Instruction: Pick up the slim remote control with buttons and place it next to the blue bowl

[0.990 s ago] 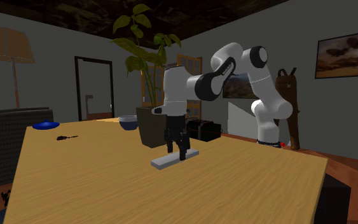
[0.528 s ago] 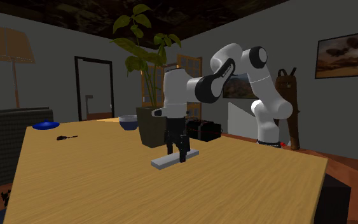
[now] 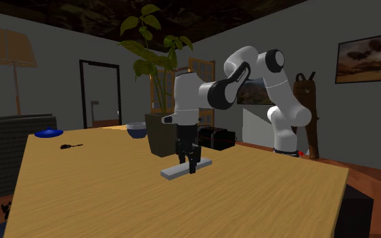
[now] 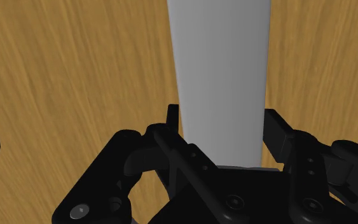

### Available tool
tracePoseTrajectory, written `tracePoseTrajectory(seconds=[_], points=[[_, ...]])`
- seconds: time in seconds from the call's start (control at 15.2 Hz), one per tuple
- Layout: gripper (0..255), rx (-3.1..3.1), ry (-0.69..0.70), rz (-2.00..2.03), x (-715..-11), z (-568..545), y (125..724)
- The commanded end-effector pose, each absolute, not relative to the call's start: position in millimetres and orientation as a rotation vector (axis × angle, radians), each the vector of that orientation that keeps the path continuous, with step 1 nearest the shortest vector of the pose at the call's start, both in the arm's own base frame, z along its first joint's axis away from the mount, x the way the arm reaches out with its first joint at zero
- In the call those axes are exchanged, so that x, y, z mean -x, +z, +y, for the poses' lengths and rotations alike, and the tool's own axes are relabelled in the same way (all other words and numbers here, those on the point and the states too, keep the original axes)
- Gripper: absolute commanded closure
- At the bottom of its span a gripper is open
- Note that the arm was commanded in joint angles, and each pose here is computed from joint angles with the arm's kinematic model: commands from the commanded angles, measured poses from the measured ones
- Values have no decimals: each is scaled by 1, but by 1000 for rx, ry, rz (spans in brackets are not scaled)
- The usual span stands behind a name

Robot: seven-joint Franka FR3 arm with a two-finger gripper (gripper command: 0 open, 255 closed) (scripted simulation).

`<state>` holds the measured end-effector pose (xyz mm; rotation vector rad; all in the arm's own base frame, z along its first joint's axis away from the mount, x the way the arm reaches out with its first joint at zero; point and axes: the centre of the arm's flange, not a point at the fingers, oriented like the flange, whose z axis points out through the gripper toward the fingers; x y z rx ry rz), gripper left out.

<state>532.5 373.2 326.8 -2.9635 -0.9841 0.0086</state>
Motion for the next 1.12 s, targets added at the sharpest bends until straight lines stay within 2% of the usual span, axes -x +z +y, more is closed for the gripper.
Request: tracePoseTrajectory(seconds=[0.0, 1.06], points=[[255, 2964, 12, -982, -533, 373, 326], [255, 2964, 12, -982, -533, 373, 400]])
